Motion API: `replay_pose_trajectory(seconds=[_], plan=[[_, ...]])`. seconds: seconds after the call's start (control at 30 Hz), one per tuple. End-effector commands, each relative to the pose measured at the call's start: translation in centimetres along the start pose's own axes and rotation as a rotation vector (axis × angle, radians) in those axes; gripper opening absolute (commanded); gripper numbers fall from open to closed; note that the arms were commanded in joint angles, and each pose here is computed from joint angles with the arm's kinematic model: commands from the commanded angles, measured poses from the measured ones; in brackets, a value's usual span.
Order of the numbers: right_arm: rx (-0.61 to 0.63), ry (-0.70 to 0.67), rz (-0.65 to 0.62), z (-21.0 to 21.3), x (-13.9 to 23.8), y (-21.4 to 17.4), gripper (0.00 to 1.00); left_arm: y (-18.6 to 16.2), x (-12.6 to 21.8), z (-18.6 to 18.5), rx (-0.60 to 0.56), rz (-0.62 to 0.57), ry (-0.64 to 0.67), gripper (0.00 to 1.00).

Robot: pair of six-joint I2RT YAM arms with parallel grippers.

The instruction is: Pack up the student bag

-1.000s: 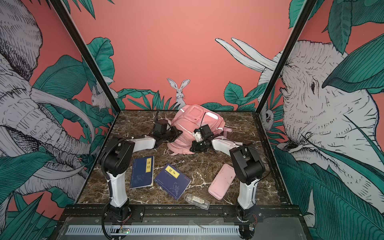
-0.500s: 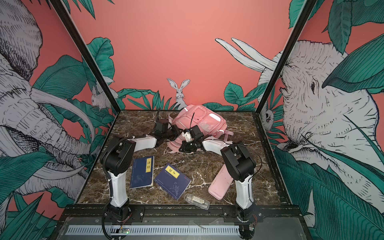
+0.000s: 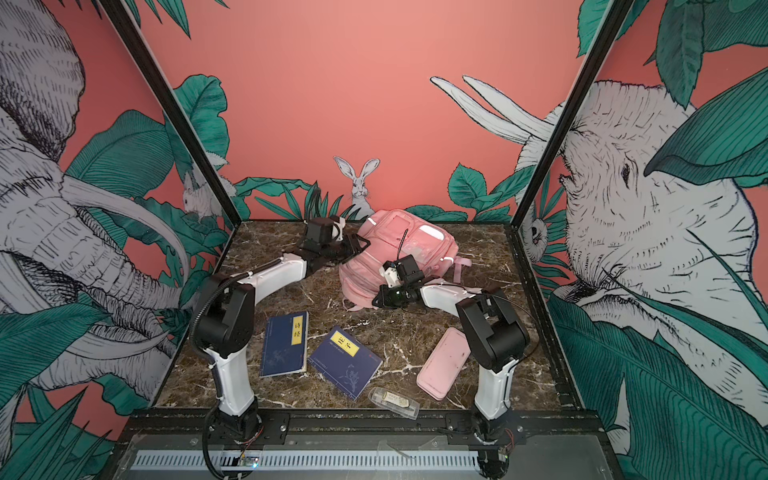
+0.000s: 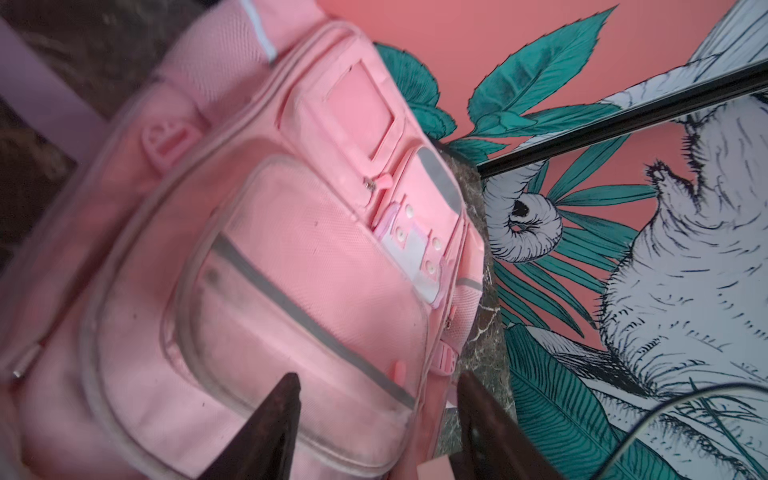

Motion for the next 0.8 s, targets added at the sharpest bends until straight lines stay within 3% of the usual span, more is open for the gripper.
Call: replay_pose_trajectory(seconds=[0.0, 0.13, 0.4, 0.77], plan=[[0.021, -0.013, -0.019, -0.2, 1.6, -0.2, 0.00, 2.1, 3.4, -0.7, -0.201, 0.067, 0.116, 0.63], [0.018, -0.043, -0.018, -1.0, 3.1, -0.8, 0.00, 2.8, 2.2, 1.0, -0.260, 0.159, 0.184, 0.62], [0.011, -0.111, -0.015, -2.5, 5.8, -1.8, 0.00, 2.4, -3.6, 0.3, -0.359, 0.316, 0.034, 0.58], [-0.007, -0.145, 0.005, -3.6, 6.3, -3.2, 0.00, 0.4, -7.0, 2.6, -0.366, 0.429, 0.042, 0.56]])
Point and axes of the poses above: each gripper's point midway between its finger pads, its own x axis back along the fingers, its own z axis along the line the jaws close on, y = z × x, the point moved 8 cm from there along x, back along the fingers, and after that the axes turned 8 degrees about -x, right-handed, at the moved point
